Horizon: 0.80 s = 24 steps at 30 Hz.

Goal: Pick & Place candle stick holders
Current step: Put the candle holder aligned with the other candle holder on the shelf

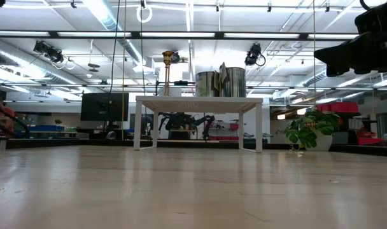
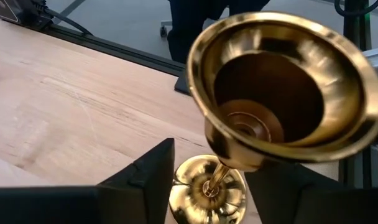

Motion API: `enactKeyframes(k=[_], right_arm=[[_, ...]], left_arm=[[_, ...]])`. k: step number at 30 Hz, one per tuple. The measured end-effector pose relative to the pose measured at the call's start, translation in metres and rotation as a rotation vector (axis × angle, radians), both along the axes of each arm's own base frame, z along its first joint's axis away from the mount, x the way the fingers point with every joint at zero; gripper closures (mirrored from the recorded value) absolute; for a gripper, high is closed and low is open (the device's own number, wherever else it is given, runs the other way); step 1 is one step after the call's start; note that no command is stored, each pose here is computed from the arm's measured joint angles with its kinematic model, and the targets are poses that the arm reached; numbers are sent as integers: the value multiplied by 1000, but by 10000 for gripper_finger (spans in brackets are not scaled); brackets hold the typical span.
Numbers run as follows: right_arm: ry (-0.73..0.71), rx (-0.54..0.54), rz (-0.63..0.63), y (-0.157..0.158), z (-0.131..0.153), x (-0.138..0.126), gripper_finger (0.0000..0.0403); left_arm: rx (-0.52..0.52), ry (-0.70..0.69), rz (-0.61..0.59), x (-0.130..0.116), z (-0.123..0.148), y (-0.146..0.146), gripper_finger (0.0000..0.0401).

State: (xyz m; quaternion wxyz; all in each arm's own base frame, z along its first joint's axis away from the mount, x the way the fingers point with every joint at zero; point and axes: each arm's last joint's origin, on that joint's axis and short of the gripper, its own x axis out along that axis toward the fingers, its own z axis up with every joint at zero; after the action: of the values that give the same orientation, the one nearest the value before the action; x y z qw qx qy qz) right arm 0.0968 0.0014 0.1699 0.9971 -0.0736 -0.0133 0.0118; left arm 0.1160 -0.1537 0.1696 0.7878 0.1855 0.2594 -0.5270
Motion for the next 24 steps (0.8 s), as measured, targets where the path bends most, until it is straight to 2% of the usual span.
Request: enactKeyframes(k=[24], right_arm=[[0, 0, 0, 0, 0, 0, 385]], left_arm=[[-7, 9, -13, 0, 0, 0, 314]])
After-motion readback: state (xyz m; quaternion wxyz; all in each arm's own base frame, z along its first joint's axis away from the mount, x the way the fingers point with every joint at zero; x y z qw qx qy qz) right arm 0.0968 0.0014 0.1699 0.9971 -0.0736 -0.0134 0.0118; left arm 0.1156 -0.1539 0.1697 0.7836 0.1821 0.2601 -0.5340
